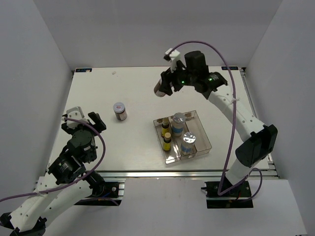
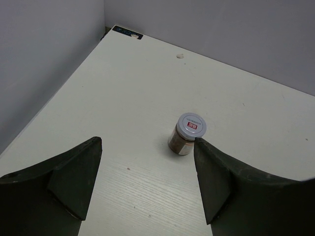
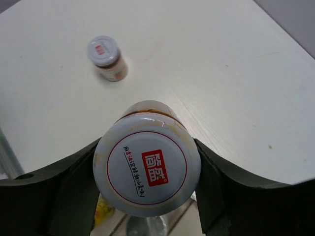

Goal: Organize the condiment bottles

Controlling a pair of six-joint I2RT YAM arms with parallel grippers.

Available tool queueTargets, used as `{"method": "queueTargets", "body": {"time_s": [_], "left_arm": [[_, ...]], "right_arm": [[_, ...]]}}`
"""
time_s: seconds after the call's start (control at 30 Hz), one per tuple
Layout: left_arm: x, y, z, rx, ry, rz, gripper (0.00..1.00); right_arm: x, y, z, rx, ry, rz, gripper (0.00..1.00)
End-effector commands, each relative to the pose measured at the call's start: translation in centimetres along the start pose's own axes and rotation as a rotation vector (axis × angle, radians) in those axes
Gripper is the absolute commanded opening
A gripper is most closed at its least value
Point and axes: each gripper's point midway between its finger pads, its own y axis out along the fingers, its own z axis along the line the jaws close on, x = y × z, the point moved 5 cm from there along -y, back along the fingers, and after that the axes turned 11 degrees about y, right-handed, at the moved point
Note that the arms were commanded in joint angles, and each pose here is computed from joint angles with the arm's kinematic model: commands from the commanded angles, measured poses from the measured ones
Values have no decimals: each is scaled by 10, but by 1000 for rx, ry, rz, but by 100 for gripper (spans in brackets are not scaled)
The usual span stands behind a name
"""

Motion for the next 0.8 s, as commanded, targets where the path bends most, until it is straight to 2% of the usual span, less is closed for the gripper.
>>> {"method": "queueTargets", "body": {"time_s": [0.0, 0.03, 0.2, 0.5, 0.77], "left_arm": [[-2, 1, -1, -8, 6, 1, 85], [-1, 1, -2, -10, 7, 0, 85], [-2, 1, -5, -25, 15, 1, 85], [-2, 2, -5, -26, 16, 2, 85], [-4, 3, -7, -30, 28, 8, 85]], "right_arm": [[39, -41, -33, -80, -6, -152, 0], [39, -54, -55, -121, 14, -161, 0], [10, -78, -96, -159, -12, -92, 0], [-84, -69, -116, -135, -46, 127, 0], [-135, -58, -126, -114, -23, 234, 0]]}}
